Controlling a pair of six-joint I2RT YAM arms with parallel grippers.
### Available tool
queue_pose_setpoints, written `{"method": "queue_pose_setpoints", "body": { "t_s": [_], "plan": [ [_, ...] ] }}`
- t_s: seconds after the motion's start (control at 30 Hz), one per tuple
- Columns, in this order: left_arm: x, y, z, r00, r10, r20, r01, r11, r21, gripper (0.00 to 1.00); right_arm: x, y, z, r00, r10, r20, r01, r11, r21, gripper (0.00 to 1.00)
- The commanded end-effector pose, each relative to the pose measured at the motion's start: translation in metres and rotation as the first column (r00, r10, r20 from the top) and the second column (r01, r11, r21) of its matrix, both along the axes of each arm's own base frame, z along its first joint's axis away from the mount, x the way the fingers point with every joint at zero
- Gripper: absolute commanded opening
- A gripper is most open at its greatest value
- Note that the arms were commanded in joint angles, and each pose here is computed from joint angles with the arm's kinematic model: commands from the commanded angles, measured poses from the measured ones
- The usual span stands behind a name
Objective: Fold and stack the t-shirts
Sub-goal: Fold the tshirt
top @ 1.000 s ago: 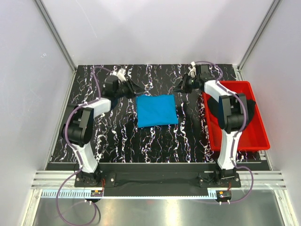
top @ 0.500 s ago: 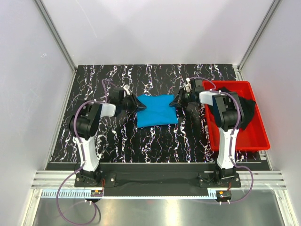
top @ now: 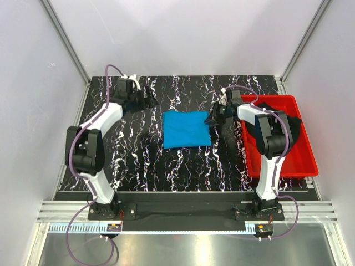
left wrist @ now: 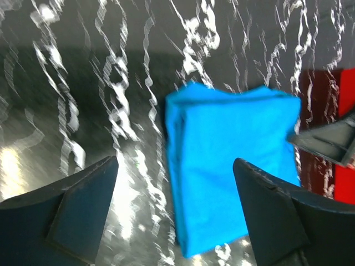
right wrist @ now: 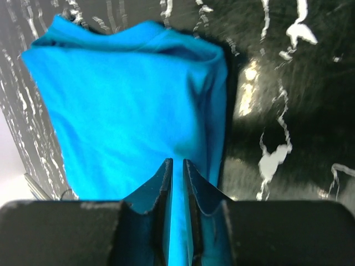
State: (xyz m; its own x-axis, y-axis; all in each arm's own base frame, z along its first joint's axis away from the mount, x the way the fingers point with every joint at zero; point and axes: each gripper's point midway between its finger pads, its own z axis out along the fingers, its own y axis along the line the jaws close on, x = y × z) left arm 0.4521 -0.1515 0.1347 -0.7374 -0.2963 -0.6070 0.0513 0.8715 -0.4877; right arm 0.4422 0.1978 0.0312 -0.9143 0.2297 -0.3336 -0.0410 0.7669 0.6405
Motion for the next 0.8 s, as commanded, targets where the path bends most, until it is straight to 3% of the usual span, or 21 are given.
{"method": "queue_pose_setpoints", "body": {
  "t_s": [0.0,0.23,0.77],
  "plan": [
    [0.001,0.003,-0.032,0.984,-0.155,-0.086,0.157,0.988,0.016,0.9,0.001,-0.002,0.043,0.994,0.024,0.104,-0.022,0.999,-0.024,0.2],
    [0.027,-0.027,-0.038,0.953,-0.303,-0.019,0.3,0.948,-0.107,0.87,-0.009,0.0,0.087,0.982,0.043,0.185,-0.045,0.999,0.007,0.21],
    [0.027,-0.057,-0.099,0.954,-0.248,-0.171,0.215,0.958,-0.19,0.8,-0.031,-0.003,0.115,0.965,0.042,0.258,-0.052,0.998,0.033,0.2]
  ]
}}
